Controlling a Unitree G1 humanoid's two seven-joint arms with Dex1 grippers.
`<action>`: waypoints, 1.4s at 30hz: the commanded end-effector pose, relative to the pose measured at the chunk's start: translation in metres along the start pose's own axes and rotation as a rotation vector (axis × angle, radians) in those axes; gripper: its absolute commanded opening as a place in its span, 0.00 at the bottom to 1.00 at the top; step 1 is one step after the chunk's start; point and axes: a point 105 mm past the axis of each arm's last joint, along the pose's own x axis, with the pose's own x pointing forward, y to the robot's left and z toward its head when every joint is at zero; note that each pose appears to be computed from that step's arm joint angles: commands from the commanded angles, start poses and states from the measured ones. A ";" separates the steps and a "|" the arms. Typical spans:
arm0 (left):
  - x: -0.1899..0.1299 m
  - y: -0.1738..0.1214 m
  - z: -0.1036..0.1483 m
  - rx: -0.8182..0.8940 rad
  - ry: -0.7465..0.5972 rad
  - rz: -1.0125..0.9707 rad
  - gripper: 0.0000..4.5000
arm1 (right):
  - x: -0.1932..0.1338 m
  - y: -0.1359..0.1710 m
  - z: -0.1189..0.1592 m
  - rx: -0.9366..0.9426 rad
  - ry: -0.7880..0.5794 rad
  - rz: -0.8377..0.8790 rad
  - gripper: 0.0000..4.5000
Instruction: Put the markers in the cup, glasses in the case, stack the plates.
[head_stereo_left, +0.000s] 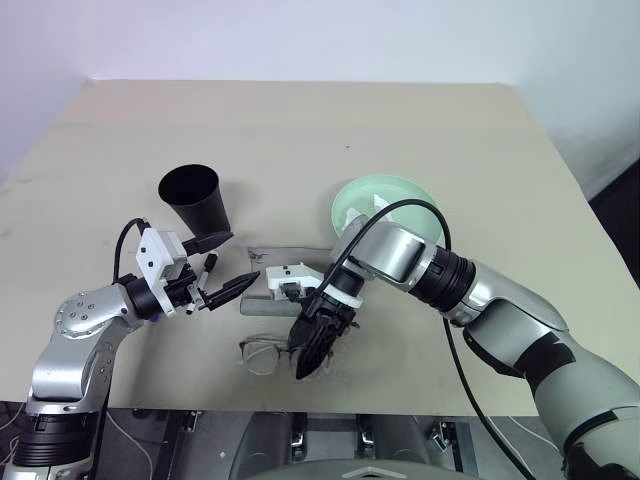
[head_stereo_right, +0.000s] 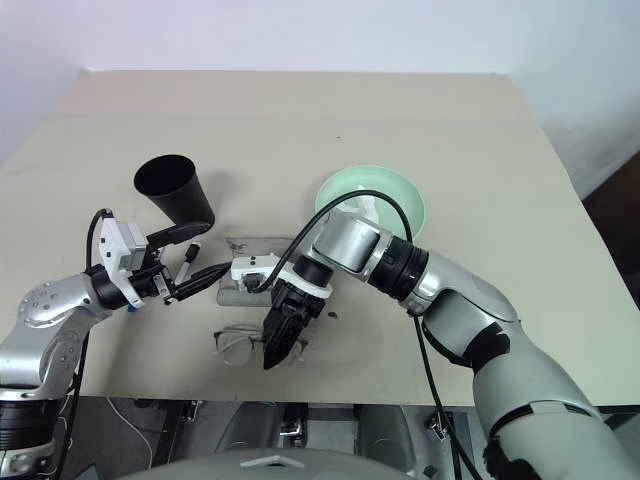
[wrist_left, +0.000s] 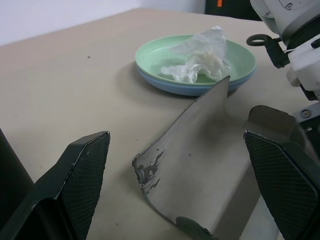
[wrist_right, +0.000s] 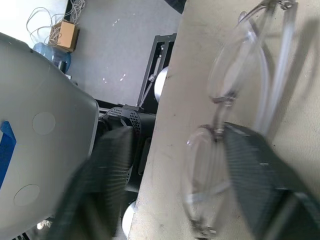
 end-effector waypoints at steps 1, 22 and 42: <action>0.001 -0.001 0.009 0.042 -0.025 -0.007 1.00 | -0.001 0.002 0.011 -0.028 -0.002 -0.010 0.32; 0.000 0.001 0.008 0.050 -0.024 -0.013 1.00 | -0.021 -0.005 0.043 -0.193 -0.180 -0.120 0.00; -0.005 0.003 0.010 0.060 -0.001 -0.011 1.00 | 0.004 0.012 0.027 -0.197 0.013 0.013 0.64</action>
